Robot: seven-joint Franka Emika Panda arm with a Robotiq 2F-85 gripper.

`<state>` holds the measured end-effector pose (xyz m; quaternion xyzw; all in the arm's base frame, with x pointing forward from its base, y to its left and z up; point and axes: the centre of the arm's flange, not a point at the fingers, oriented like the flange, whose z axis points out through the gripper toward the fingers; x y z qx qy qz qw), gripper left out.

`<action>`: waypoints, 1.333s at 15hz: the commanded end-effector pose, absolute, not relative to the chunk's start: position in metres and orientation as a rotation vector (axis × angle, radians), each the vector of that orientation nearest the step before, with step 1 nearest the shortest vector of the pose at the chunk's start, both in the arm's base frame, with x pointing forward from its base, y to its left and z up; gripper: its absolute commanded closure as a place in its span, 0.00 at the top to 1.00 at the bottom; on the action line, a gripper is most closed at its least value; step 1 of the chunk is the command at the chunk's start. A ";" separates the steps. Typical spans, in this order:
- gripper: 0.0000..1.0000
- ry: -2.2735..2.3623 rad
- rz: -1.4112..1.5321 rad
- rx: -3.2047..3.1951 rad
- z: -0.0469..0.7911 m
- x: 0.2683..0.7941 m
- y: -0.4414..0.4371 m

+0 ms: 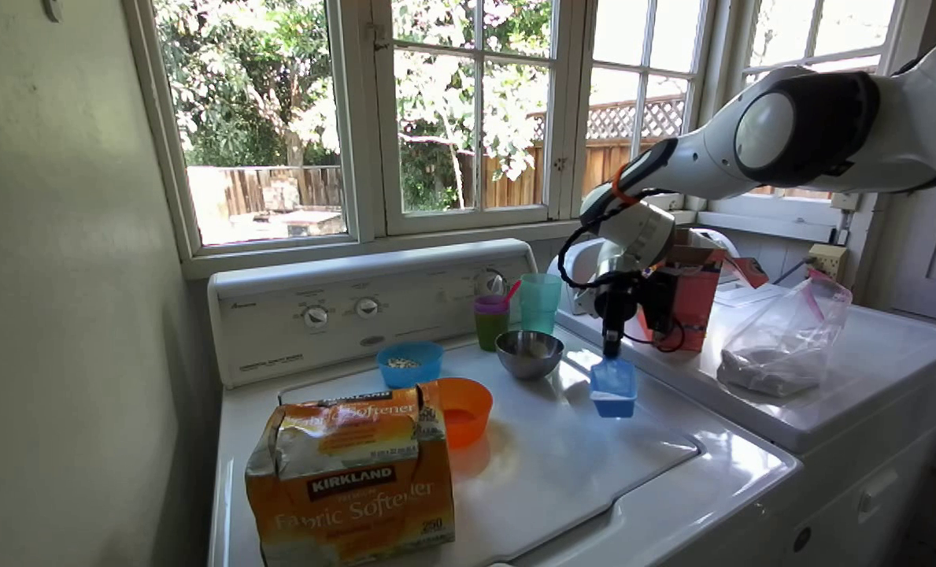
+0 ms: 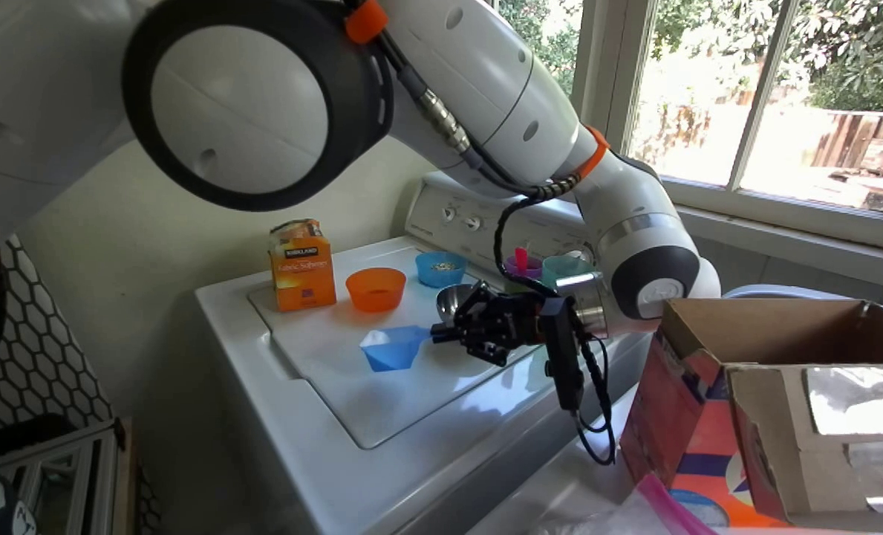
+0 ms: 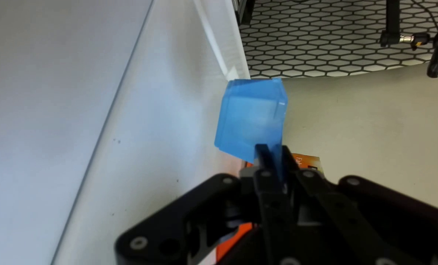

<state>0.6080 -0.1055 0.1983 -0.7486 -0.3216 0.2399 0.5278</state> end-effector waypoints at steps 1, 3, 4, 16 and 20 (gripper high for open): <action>0.02 -0.747 0.495 -1.818 0.192 0.611 -0.108; 0.02 -0.746 0.481 -1.826 0.191 0.614 -0.108; 0.02 -0.747 0.478 -1.825 0.190 0.615 -0.108; 0.02 -0.749 0.468 -1.853 0.191 0.618 -0.102; 0.02 -0.752 0.464 -1.860 0.191 0.619 -0.101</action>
